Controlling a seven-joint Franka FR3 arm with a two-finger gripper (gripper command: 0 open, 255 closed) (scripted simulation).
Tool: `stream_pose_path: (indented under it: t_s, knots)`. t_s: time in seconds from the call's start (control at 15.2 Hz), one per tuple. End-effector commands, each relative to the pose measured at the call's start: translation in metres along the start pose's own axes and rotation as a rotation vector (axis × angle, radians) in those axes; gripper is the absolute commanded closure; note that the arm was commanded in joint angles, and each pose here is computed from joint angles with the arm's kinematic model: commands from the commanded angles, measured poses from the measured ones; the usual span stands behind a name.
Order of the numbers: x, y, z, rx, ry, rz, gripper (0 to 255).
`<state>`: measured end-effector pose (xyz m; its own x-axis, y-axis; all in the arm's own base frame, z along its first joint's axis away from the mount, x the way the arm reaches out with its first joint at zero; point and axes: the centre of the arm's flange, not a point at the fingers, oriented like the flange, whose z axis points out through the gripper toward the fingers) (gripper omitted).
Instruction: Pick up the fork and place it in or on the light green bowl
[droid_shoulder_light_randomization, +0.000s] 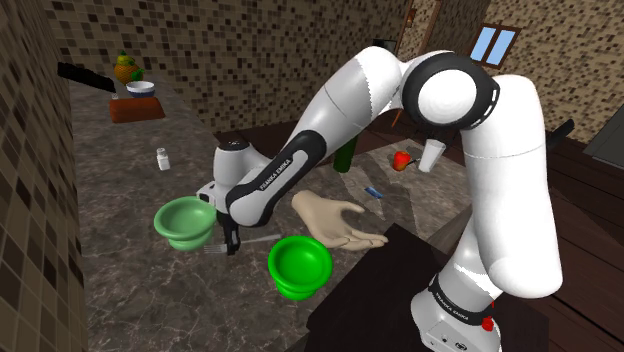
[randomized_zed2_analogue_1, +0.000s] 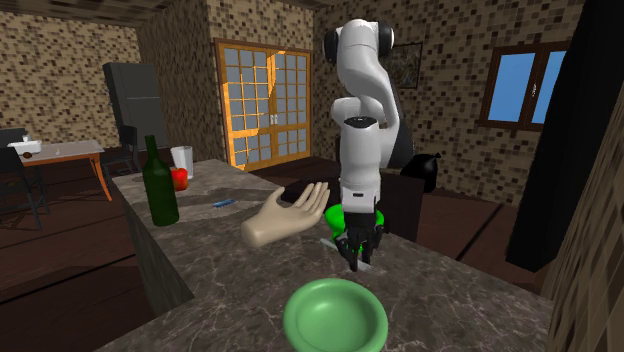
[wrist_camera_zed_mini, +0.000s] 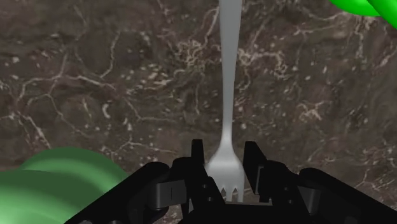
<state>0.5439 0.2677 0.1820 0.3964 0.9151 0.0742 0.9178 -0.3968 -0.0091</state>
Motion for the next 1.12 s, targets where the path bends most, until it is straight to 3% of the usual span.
stream_pose_path:
  t_s: [0.0, 1.06]
  knots:
    - [0.001, 0.0, -0.011, 0.0, 0.0, 0.0, 255]
    - [0.007, -0.001, -0.095, 0.0, 0.0, 0.0, 255]
